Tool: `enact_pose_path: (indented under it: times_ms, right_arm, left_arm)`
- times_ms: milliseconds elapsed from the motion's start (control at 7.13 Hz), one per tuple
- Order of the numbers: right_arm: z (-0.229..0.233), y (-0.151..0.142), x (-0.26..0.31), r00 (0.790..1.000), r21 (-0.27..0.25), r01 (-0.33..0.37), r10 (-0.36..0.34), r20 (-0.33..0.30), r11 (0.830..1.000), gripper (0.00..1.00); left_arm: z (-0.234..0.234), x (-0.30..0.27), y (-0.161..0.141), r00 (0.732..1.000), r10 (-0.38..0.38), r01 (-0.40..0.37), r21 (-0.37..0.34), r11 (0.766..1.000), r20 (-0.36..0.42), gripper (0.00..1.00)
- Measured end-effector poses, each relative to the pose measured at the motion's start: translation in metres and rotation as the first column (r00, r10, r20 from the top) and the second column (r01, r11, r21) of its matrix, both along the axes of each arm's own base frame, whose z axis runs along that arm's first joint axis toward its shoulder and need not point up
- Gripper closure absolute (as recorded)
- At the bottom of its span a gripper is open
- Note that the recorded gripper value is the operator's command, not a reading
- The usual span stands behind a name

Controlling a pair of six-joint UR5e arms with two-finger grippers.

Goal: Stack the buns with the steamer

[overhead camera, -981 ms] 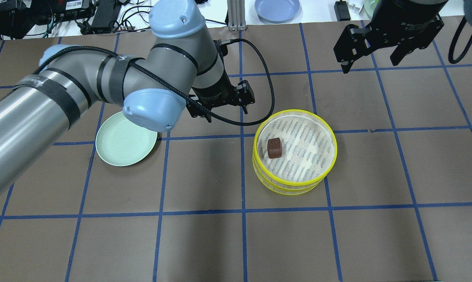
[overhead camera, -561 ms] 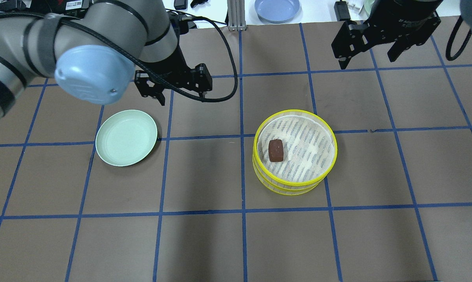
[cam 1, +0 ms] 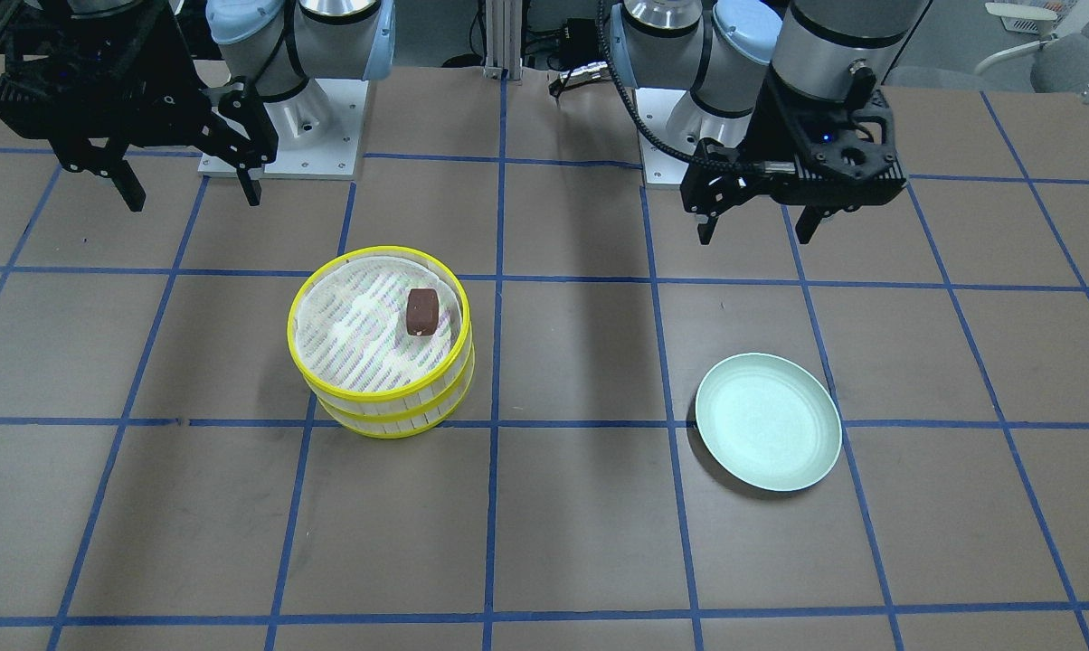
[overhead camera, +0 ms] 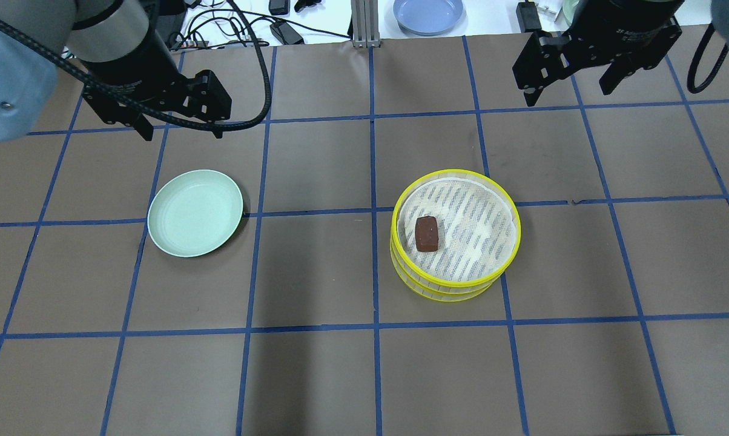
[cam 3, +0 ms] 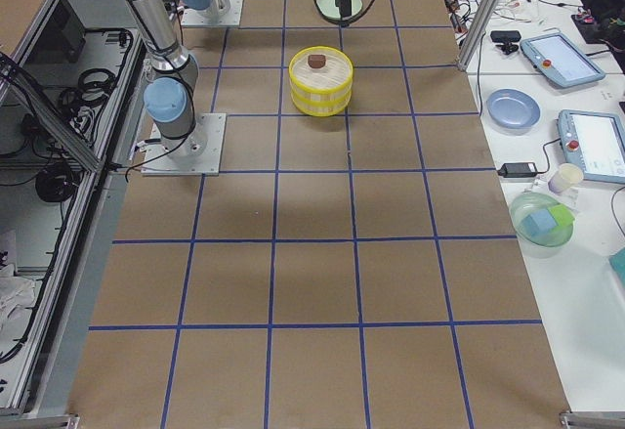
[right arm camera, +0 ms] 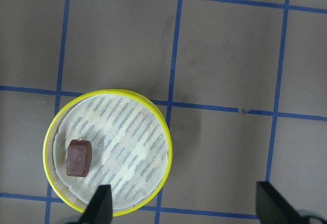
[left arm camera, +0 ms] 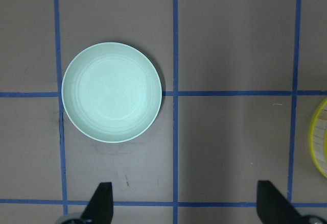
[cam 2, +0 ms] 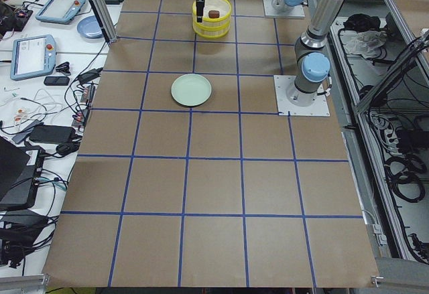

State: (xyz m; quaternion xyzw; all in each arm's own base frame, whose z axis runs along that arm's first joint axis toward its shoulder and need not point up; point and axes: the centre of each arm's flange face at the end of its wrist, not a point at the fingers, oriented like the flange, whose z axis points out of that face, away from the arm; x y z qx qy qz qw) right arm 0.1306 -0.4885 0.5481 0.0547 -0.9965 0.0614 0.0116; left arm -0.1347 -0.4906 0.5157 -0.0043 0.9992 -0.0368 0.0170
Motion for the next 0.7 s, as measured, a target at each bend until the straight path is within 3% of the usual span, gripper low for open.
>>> enact_pose_path:
  times_ms: [701]
  right_arm:
    - [0.003,0.003,-0.001,1.000,-0.005,0.000,0.000,-0.011,1.000,0.00]
  left_arm:
    - [0.005,0.030,0.005,1.000,-0.017,0.017,0.005,1.000,-0.005,0.00]
